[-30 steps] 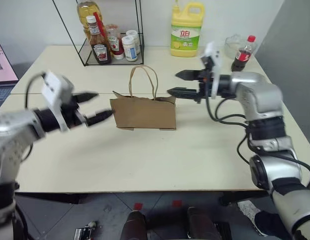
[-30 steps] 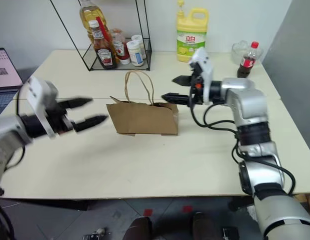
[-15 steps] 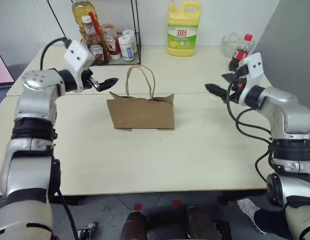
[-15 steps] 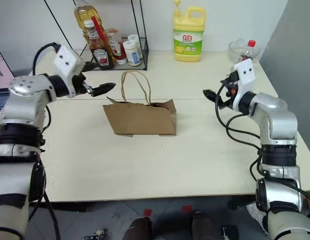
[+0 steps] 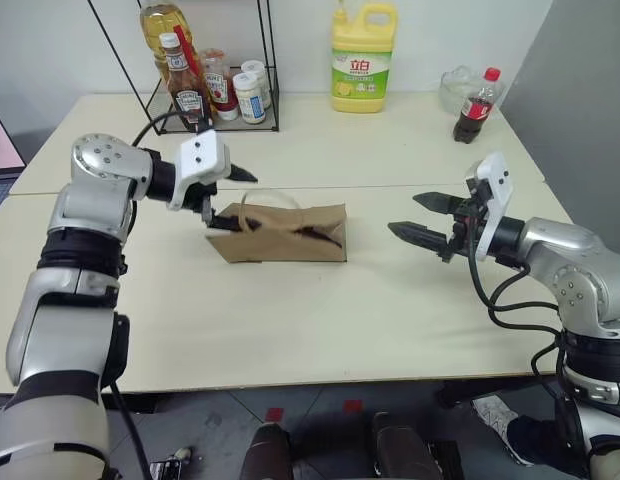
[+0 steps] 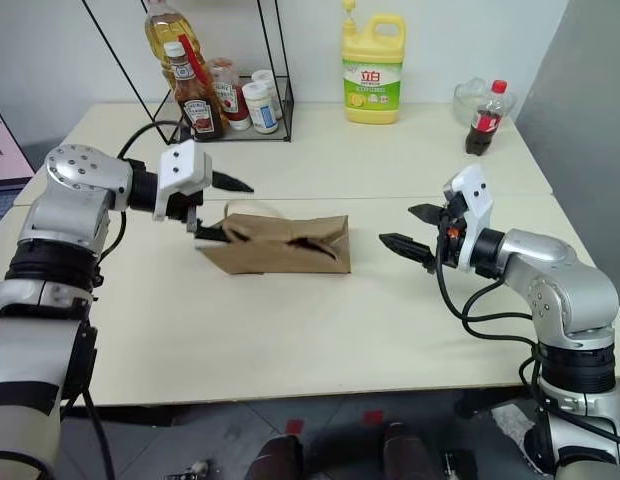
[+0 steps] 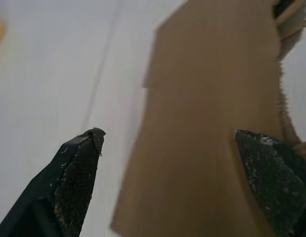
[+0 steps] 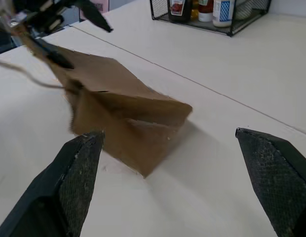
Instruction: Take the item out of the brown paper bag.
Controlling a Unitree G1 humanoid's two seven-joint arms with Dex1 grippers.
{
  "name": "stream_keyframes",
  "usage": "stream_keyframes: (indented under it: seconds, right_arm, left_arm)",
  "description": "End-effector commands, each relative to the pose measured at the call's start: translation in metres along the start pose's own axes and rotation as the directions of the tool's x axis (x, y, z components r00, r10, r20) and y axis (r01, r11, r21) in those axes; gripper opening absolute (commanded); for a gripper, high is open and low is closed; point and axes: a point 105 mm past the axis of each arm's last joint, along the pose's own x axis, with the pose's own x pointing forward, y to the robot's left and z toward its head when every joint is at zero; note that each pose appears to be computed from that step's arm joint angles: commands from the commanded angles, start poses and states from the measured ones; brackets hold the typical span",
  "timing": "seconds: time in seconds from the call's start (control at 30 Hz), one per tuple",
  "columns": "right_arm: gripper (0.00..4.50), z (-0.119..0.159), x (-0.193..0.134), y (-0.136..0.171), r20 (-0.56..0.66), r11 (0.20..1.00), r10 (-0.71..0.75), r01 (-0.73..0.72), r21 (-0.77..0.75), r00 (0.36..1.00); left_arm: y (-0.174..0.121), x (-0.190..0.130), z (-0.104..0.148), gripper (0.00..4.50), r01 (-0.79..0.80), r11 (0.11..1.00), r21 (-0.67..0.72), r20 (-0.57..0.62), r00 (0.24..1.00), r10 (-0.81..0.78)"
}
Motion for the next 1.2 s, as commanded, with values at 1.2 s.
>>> stream_keyframes:
  seconds: [1.2]
  right_arm:
    - [4.47, -0.068, -0.002, 0.078, -0.135, 0.97, 0.238, -0.23, 0.075, 0.962]
  left_arm:
    - [-0.17, 0.048, 0.006, 4.5, 0.294, 0.891, 0.347, 0.01, 0.948, -0.317]
